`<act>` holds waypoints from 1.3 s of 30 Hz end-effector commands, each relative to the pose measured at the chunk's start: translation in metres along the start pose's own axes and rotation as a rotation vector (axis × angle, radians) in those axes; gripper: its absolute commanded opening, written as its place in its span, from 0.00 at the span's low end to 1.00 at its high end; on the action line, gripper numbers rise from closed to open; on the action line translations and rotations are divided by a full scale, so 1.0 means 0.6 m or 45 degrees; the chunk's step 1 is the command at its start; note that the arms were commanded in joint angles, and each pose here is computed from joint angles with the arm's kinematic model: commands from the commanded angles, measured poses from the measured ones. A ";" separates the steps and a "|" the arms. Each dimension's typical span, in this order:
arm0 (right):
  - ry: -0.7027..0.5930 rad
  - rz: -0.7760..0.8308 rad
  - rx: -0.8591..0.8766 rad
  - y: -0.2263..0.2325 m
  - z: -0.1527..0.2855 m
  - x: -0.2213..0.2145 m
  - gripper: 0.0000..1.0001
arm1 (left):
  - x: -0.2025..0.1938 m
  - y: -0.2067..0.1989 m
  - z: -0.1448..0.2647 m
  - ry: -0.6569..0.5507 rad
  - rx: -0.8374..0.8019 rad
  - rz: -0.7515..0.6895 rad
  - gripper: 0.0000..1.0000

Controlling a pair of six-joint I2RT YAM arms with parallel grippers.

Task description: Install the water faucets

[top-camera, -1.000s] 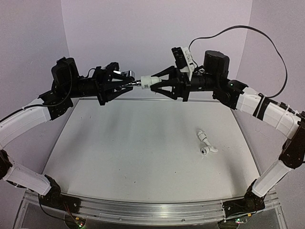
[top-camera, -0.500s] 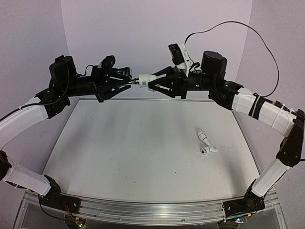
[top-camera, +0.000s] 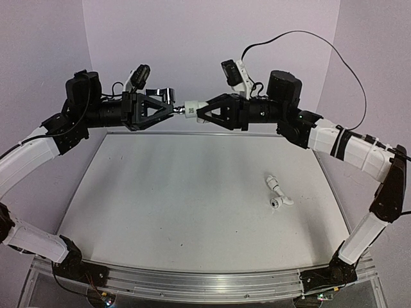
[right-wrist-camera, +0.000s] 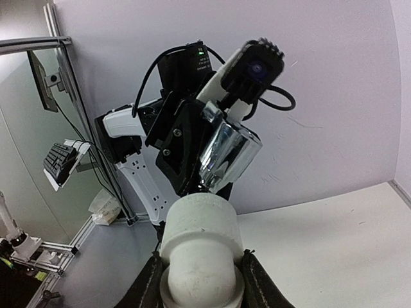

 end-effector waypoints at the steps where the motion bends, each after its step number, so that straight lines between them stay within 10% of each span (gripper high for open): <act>1: -0.004 -0.051 0.218 0.055 -0.068 -0.010 0.00 | -0.027 0.009 -0.040 0.111 0.006 -0.332 0.00; 15: 0.038 -0.279 0.280 0.048 -0.078 -0.019 0.00 | -0.084 0.024 -0.034 0.218 0.017 -1.513 0.00; 29: 0.142 -0.536 0.356 0.035 -0.094 -0.023 0.00 | -0.124 0.050 -0.053 0.643 0.358 -2.607 0.00; 39: 0.113 -0.646 0.317 0.040 -0.085 -0.019 0.03 | -0.123 0.046 -0.047 0.535 0.414 -2.476 0.00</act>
Point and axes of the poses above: each gripper's point midway between its finger pads, its own z axis back along the fingers, its own y axis along the line the jaws close on, x = y × z, the point moved 10 cm from there along z, back along the fingers, and after that the axes turned 9 degrees about -z, right-handed, at the moved point
